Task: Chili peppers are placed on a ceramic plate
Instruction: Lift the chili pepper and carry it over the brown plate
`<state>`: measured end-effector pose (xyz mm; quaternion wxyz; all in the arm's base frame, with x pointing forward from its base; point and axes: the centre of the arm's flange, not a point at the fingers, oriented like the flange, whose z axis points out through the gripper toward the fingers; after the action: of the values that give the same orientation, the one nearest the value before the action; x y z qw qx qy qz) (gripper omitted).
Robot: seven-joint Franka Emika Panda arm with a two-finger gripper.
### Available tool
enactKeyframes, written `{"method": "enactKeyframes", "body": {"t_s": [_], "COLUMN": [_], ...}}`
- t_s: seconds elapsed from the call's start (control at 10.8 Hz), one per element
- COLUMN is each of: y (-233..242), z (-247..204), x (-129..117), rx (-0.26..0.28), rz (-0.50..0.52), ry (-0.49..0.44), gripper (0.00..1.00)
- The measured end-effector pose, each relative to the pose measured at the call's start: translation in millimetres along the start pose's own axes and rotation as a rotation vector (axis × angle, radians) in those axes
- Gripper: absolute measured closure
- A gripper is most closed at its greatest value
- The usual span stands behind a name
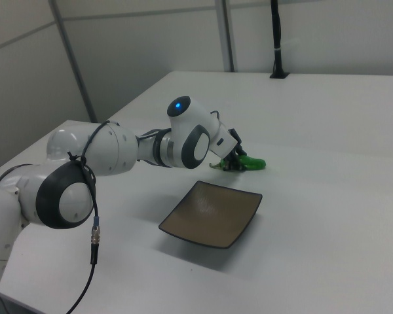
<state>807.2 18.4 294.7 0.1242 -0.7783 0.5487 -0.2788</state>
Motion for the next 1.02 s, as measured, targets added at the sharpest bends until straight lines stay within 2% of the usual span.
{"method": "enactKeyframes", "body": {"t_s": [0.28,0.46,0.55,1.02], "y": [-13.7,-32.1,-38.4,-49.2], "z": [-17.5,-51.2,-68.8,-148.6], "x": [9.2,24.6,33.0,66.5], "rx": [0.033,0.077,0.081,0.018], "rz": [-0.027,-0.036,-0.032,-0.103], "ry": [0.012,0.027,0.029,0.004], "gripper": [0.54,0.54,0.54,0.54]}}
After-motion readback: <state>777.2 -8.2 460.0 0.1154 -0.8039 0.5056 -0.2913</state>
